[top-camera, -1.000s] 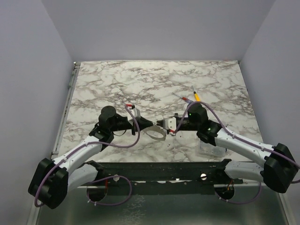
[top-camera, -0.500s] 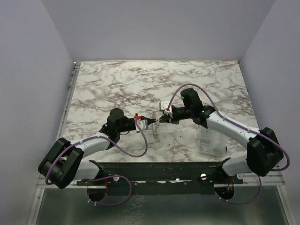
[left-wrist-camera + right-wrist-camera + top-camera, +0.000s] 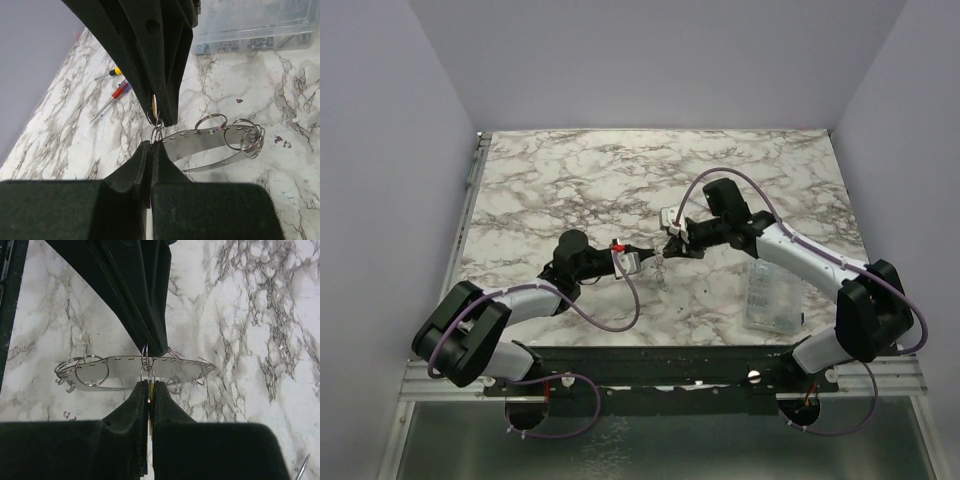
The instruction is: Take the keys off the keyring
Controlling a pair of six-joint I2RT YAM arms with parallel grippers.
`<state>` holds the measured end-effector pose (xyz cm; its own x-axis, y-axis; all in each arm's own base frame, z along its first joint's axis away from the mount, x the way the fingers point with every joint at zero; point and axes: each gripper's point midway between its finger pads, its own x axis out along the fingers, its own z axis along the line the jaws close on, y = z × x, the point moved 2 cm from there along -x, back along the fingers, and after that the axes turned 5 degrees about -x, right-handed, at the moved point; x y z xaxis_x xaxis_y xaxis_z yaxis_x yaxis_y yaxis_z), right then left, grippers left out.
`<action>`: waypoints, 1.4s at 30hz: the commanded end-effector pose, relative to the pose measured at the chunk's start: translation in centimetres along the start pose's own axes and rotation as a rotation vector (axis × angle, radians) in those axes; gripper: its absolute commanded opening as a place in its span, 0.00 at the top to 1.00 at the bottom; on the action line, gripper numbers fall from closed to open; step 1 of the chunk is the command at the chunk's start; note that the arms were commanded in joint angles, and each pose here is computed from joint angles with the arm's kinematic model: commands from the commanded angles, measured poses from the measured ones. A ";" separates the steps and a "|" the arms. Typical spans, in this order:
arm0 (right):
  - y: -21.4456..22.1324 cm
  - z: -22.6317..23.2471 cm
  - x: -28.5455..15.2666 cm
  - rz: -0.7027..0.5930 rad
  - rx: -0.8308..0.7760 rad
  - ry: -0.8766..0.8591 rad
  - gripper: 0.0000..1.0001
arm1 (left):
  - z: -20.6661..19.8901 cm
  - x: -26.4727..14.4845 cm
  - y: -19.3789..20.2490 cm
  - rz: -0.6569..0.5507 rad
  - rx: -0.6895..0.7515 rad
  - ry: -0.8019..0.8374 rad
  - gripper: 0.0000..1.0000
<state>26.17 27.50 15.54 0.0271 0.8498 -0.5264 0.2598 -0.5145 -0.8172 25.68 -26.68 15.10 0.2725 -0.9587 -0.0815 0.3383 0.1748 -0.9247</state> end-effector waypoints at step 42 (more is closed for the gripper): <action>0.0 5.2 3.7 -0.236 0.144 -0.166 0.99 | -4.0 -3.7 -1.0 0.320 -0.686 0.220 0.57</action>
<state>22.06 29.75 12.75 -0.1380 0.9219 -0.3619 0.1258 -0.3462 -0.9297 23.47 -23.53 16.42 0.2195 -0.9088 -0.3549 -0.0479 0.3533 -0.9343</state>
